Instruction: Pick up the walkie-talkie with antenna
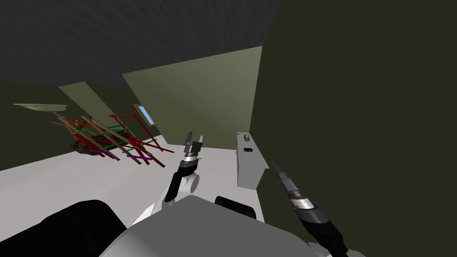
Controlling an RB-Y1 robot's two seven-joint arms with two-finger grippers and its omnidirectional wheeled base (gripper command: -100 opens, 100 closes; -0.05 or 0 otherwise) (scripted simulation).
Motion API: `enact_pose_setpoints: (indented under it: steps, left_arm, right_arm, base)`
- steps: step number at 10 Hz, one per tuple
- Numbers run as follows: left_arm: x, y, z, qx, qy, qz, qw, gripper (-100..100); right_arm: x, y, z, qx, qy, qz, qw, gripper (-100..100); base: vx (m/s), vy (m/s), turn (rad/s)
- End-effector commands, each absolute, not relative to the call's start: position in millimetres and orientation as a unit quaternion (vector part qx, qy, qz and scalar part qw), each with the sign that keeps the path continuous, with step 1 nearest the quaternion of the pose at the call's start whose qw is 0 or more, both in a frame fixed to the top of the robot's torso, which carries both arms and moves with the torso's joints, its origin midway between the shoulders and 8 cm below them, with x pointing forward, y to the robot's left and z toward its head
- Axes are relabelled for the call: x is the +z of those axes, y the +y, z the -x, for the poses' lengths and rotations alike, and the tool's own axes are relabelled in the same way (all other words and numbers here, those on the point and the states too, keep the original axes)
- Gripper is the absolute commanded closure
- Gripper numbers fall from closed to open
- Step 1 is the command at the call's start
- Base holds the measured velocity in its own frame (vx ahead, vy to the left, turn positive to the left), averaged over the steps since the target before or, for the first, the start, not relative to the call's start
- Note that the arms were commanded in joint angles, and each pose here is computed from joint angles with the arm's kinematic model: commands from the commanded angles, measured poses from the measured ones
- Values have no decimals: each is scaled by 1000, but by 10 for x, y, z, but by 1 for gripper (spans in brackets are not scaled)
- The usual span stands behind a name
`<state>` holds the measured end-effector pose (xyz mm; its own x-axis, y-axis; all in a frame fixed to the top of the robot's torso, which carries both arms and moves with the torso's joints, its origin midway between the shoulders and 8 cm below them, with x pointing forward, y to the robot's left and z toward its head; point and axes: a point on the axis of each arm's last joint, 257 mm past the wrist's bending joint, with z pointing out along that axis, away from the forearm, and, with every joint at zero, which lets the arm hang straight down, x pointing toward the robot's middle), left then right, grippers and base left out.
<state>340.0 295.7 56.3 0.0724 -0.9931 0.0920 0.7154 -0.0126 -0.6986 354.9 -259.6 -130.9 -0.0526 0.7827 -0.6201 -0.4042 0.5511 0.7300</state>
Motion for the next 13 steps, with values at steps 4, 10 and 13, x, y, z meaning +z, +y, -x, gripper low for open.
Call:
enact_pose_setpoints:
  steps: [4, 10, 13]
  left_arm:
    - [563, 2957, -3400, -642, 227, 306, 665, 0]
    - [563, 2957, -3400, -642, 227, 306, 665, 0]
    - [563, 2957, -3400, -642, 227, 306, 665, 0]
  right_arm:
    - [-2241, -2612, -3375, 364, 692, -101, 616, -100]
    - [-3276, -2854, -2958, 272, 800, -15, 535, -100]
    - [-3569, -2987, -2774, 241, 829, 22, 504, -100]
  base:
    - [-31, 62, 107]
    - [19, 57, 97]
    - [57, 75, 109]
